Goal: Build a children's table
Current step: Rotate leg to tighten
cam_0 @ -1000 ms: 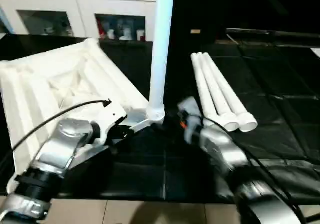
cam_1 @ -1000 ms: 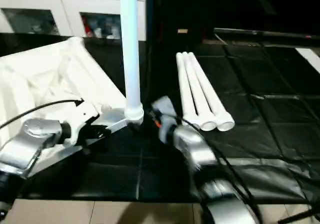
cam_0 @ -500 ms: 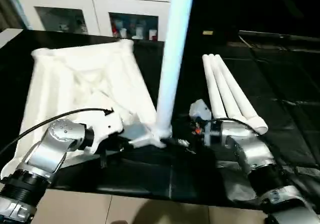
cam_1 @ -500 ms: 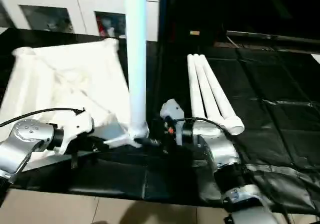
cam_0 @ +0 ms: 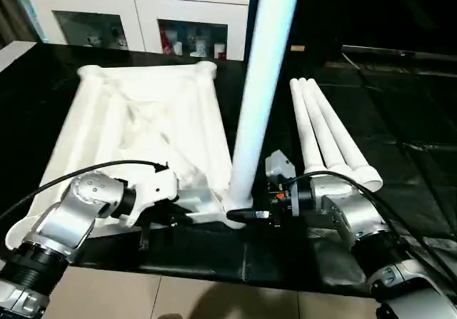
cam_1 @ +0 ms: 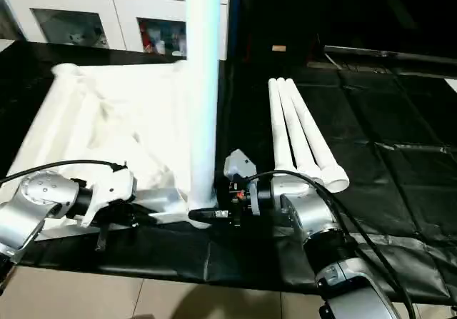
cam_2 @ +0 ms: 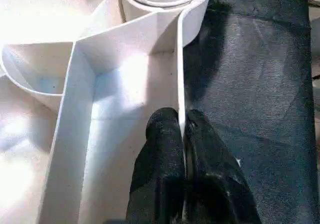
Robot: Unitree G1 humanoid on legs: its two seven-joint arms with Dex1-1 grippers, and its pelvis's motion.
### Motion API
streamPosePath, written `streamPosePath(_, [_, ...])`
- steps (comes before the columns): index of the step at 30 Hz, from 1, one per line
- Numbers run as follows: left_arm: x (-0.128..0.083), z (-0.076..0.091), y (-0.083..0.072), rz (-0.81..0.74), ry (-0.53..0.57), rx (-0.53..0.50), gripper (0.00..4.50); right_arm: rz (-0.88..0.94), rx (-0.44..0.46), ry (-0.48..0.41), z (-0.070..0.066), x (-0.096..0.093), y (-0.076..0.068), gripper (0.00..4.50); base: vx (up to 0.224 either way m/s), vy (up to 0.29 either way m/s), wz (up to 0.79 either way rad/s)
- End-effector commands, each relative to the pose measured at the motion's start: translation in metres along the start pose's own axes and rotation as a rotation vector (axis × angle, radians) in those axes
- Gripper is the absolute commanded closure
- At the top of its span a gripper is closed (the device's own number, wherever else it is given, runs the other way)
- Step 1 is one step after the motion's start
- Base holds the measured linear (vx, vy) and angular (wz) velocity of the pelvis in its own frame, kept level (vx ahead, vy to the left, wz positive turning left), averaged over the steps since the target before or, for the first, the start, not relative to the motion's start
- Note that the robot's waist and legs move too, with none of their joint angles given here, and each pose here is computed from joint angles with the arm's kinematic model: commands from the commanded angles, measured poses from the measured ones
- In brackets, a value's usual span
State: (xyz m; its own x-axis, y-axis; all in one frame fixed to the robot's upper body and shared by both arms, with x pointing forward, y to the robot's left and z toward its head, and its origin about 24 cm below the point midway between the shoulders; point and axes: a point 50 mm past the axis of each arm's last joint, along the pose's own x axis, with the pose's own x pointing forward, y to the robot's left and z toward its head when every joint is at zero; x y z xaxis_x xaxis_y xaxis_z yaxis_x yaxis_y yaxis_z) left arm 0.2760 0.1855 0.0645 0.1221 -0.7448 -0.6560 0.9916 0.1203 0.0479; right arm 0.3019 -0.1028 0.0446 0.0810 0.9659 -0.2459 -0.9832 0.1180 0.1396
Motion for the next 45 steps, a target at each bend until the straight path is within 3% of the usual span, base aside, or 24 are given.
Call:
streamPosePath(1, [0.007, 0.001, -0.005, -0.074, 0.026, 0.032, 4.5, 0.002, -0.011, 0.007, 0.002, -0.002, -0.002, 1.04, 0.0, 0.0, 0.0])
streamPosePath(9, [0.008, -0.001, -0.006, -0.085, 0.032, 0.036, 4.5, 0.029, 0.0, 0.001, 0.0, -0.001, -0.001, 1.64, 0.0, 0.0, 0.0])
streamPosePath(17, [0.008, -0.004, -0.003, -0.034, 0.011, -0.027, 4.5, 0.021, 0.053, -0.008, -0.009, 0.001, 0.002, 1.71, 0.0, 0.0, 0.0])
streamPosePath(22, [0.021, 0.011, 0.019, 0.199, -0.15, -0.225, 4.5, -0.186, 0.185, -0.056, -0.028, 0.018, 0.003, 1.71, 0.0, 0.0, 0.0])
streamPosePath(26, [0.026, 0.017, 0.025, 0.266, -0.184, -0.277, 4.5, -0.27, 0.247, -0.075, -0.033, 0.028, 0.002, 1.72, 0.0, 0.0, 0.0])
streamPosePath(31, [0.044, 0.048, 0.039, 0.449, -0.294, -0.44, 4.5, -0.592, 0.449, -0.119, -0.027, 0.069, -0.013, 1.73, 0.0, 0.0, 0.0])
streamPosePath(34, [0.051, 0.058, 0.04, 0.46, -0.301, -0.442, 4.5, -0.626, 0.482, -0.104, -0.022, 0.079, -0.016, 1.73, 0.0, 0.0, 0.0])
streamPosePath(40, [0.053, 0.057, 0.041, 0.484, -0.253, -0.396, 4.5, -0.631, 0.438, -0.073, -0.021, 0.083, -0.015, 1.73, 0.0, 0.0, 0.0])
streamPosePath(42, [0.052, 0.055, 0.041, 0.486, -0.235, -0.389, 4.5, -0.629, 0.443, -0.085, -0.02, 0.083, -0.015, 1.03, 0.0, 0.0, 0.0])
streamPosePath(45, [0.048, 0.05, 0.04, 0.503, -0.204, -0.384, 4.5, -0.629, 0.445, -0.11, -0.018, 0.084, -0.017, 0.9, 0.0, 0.0, 0.0])
